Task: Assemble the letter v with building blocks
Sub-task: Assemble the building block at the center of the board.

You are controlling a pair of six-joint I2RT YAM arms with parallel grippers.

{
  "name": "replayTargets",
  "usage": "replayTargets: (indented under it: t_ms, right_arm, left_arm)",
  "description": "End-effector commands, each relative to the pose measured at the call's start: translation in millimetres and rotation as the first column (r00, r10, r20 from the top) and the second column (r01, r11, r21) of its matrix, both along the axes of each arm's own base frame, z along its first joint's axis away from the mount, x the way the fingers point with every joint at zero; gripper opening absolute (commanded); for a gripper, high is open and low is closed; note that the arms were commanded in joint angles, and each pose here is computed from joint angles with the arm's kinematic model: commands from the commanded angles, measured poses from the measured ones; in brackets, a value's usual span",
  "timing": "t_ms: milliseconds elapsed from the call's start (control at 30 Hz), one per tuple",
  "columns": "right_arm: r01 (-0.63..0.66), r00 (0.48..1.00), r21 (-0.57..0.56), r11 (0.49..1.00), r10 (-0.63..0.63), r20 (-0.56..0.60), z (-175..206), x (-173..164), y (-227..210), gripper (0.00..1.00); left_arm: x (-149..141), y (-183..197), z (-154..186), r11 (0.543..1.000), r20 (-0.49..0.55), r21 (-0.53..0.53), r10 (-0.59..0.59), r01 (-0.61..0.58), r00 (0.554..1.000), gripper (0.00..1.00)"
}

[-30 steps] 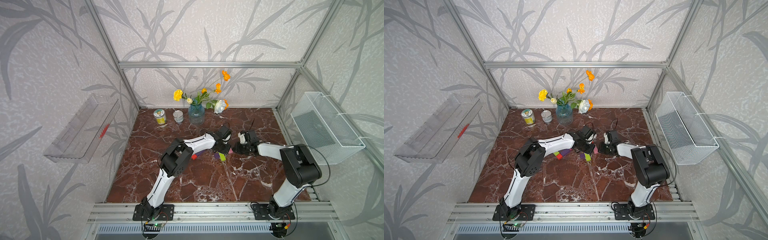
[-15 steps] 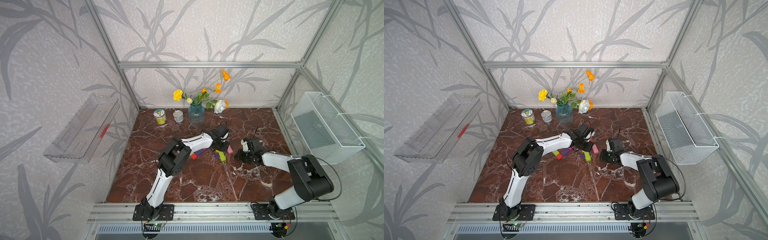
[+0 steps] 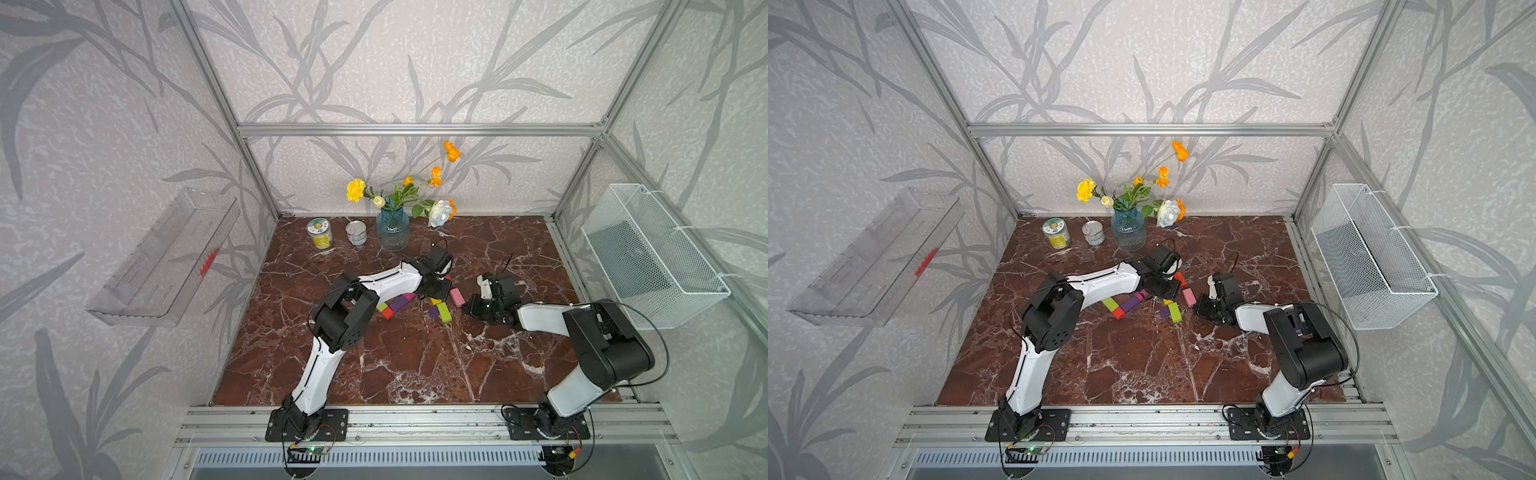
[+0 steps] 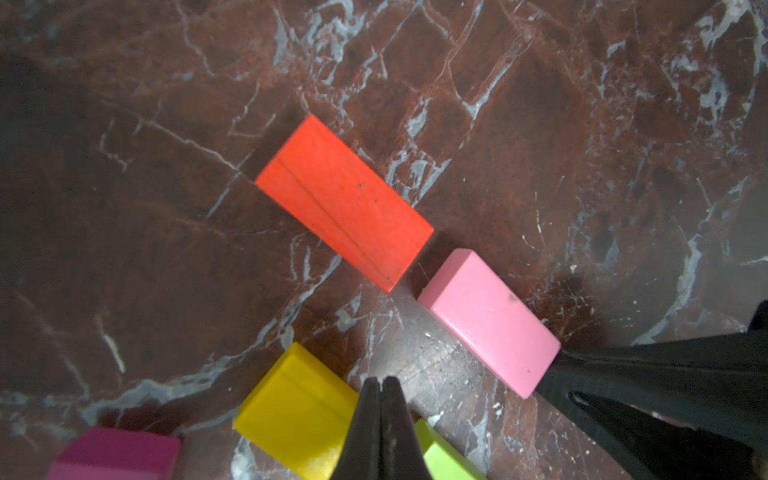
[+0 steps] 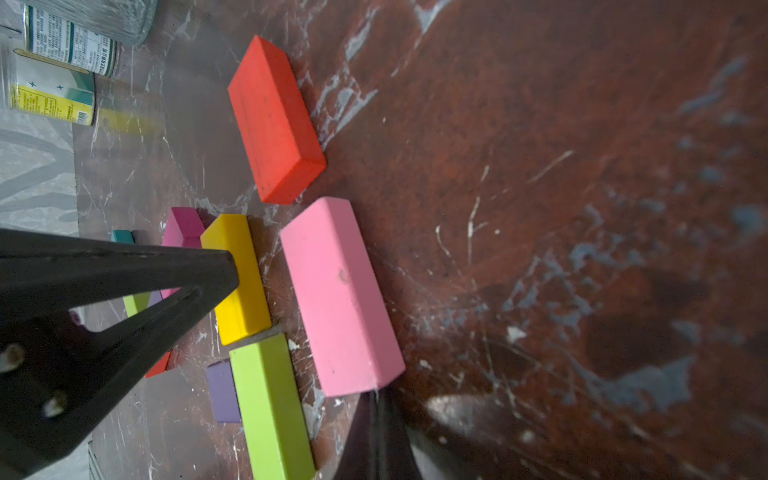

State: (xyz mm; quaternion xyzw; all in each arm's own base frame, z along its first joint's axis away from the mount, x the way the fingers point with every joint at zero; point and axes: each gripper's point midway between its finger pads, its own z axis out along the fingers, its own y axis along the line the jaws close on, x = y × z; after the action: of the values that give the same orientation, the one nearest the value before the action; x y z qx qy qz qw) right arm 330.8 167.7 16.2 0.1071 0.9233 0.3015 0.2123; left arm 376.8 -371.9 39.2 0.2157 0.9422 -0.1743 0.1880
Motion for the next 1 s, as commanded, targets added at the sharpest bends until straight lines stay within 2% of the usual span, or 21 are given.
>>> replayTargets:
  t_ms: [0, 967]
  right_arm:
    - [0.015, 0.999, -0.033, 0.999, -0.016, -0.037, -12.0, -3.9, -4.6, 0.00]
    - [-0.032, 0.997, -0.103, 0.994, 0.026, -0.067, -27.1, 0.5, -7.0, 0.00]
  left_arm:
    - [3.2, 0.2, 13.4, 1.000, 0.021, 0.007, -0.005, 0.004, 1.000, 0.00]
    - [15.0, 4.8, -7.4, 0.999, -0.018, 0.049, 0.023, -0.022, 1.000, 0.00]
